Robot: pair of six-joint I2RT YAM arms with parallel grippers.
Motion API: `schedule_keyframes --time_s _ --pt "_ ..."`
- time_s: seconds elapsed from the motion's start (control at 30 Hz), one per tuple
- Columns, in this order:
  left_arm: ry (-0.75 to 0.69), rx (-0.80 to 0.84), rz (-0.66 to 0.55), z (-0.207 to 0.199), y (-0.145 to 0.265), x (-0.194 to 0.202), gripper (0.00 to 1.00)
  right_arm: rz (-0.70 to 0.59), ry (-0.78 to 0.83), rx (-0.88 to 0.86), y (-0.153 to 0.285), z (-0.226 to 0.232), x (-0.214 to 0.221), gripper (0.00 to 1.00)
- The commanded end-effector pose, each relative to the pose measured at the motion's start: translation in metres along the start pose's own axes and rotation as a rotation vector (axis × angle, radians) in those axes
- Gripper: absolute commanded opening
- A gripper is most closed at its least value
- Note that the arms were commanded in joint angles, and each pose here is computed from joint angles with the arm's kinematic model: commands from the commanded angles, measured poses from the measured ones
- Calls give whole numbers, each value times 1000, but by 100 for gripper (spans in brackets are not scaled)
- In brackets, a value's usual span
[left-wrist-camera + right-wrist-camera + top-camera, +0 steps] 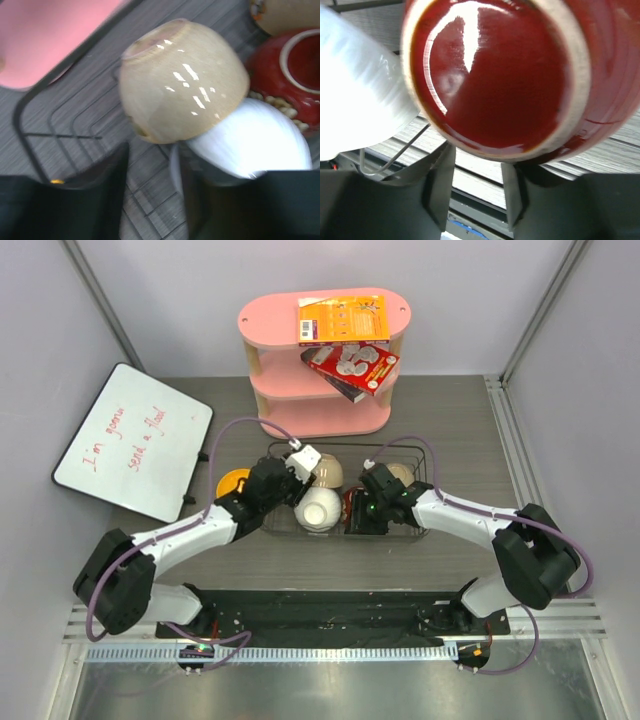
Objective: Unload the bowls from the dish rack
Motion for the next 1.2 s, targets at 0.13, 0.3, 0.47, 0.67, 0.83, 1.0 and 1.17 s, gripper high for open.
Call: schedule_keyframes --time_s 0.13,0.3,0.47,0.67,0.83,1.0,1.17 --pt "64 7 48 0 5 -27 67 -19 20 -31 0 3 0 54" --pt "26 -32 9 2 2 -21 68 -16 22 -35 1 3 1 55" --pt "-49 -107 49 10 3 -15 69 -12 23 -40 2 2 2 55" --pt "-135 -133 85 11 1 -6 71 -4 28 -35 2 1 3 56" --pt "-177 -129 121 8 -4 -2 71 2 33 -37 2 2 3 56" --pt "-206 -128 77 6 -13 6 70 10 38 -34 0 1 4 56" --pt "-215 -128 55 4 -25 9 68 23 46 -45 -2 3 3 56"
Point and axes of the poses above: each gripper's point midway between its finger pads, its own y axis back along the fingers, its own z axis along the line the jaws close on, x = y × z, the point moved 10 cm from there along y, back along the fingers, and after that the axes turned 6 degrees about -y, right-handed, at the moved point
